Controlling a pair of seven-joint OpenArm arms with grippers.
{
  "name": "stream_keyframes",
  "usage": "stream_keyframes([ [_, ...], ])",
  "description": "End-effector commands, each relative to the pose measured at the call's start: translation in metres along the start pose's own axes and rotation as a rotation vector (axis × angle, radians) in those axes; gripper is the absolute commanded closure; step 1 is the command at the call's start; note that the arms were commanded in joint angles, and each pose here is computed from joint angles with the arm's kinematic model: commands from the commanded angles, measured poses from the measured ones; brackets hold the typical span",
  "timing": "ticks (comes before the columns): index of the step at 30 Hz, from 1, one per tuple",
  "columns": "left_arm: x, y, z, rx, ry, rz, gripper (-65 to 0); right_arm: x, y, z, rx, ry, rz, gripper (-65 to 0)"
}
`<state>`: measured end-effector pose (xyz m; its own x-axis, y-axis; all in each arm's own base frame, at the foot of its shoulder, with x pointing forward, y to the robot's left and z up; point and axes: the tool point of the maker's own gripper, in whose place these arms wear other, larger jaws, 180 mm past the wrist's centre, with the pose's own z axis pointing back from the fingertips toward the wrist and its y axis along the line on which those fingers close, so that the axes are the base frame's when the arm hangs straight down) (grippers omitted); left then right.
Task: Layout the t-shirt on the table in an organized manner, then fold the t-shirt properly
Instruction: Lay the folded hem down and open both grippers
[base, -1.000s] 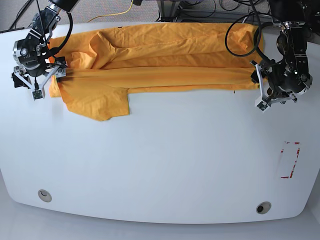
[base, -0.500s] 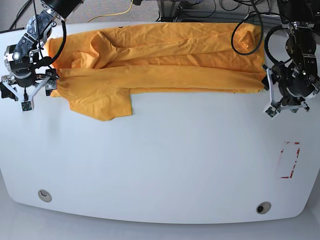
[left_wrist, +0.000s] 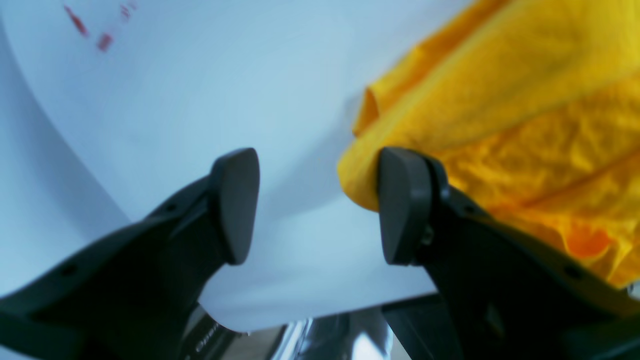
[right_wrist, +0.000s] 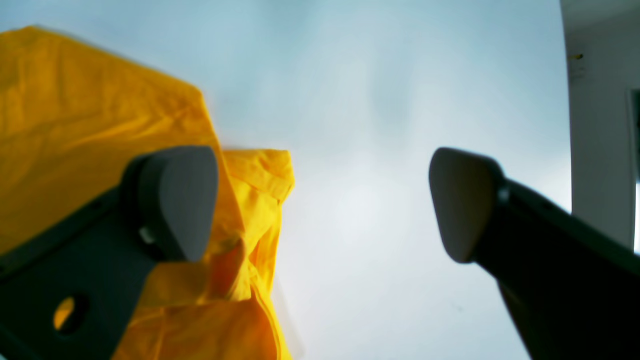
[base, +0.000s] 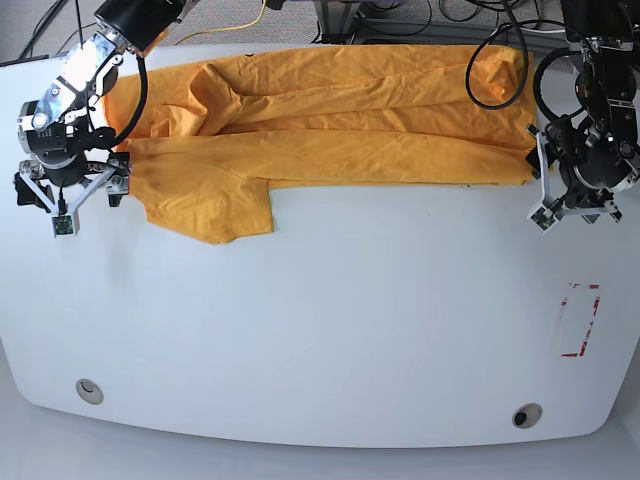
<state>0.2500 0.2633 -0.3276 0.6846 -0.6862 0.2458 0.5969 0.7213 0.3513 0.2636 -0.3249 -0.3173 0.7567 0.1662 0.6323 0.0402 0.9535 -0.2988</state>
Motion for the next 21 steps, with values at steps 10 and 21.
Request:
stream_keyframes([
  [10, -0.059, -0.019, 0.002, -0.034, 0.13, 0.028, -35.1, 0.009, 0.006, 0.002, 0.004, -0.041, -0.024, -65.0],
  [21, -0.077, -0.004, 0.011, 0.012, 0.154, 0.088, -35.1, 0.01, 0.006, 0.002, 0.004, -0.044, -0.025, -65.0],
])
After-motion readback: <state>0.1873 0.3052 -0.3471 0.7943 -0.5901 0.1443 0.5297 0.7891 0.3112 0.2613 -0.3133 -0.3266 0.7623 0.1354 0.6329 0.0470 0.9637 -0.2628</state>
